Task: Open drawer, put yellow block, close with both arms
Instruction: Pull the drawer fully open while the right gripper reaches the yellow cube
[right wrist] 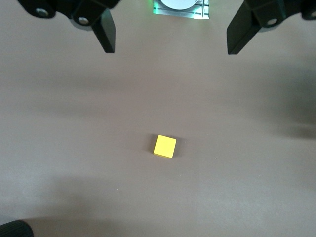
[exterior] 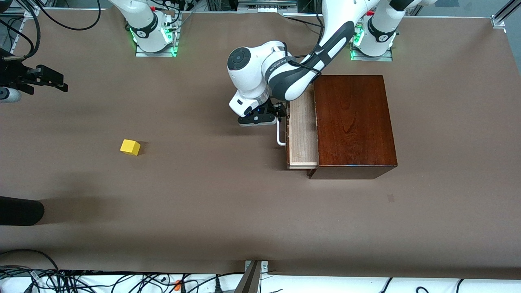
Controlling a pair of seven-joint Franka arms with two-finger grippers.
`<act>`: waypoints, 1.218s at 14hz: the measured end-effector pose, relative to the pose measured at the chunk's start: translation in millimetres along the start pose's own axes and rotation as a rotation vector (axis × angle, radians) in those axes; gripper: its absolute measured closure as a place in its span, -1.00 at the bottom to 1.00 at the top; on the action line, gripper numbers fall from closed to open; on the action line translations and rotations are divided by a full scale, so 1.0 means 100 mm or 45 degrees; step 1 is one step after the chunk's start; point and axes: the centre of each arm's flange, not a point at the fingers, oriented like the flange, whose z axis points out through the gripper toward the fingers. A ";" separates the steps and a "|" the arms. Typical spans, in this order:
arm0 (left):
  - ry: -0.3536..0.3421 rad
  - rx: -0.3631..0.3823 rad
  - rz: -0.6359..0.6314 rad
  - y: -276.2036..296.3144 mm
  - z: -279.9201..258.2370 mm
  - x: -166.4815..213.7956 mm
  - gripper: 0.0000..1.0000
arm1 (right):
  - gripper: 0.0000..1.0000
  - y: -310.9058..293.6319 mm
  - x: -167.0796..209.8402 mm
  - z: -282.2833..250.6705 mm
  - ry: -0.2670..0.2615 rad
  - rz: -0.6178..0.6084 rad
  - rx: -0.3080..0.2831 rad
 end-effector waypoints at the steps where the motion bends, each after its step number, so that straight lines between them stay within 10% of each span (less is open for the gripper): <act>1: -0.004 -0.029 -0.005 0.06 -0.03 0.00 -1.00 | -1.00 0.00 0.00 0.00 0.000 0.000 0.000; 17: 0.038 -0.192 -0.026 0.48 -0.22 0.00 -1.00 | -1.00 0.02 0.06 0.03 0.019 0.002 -0.004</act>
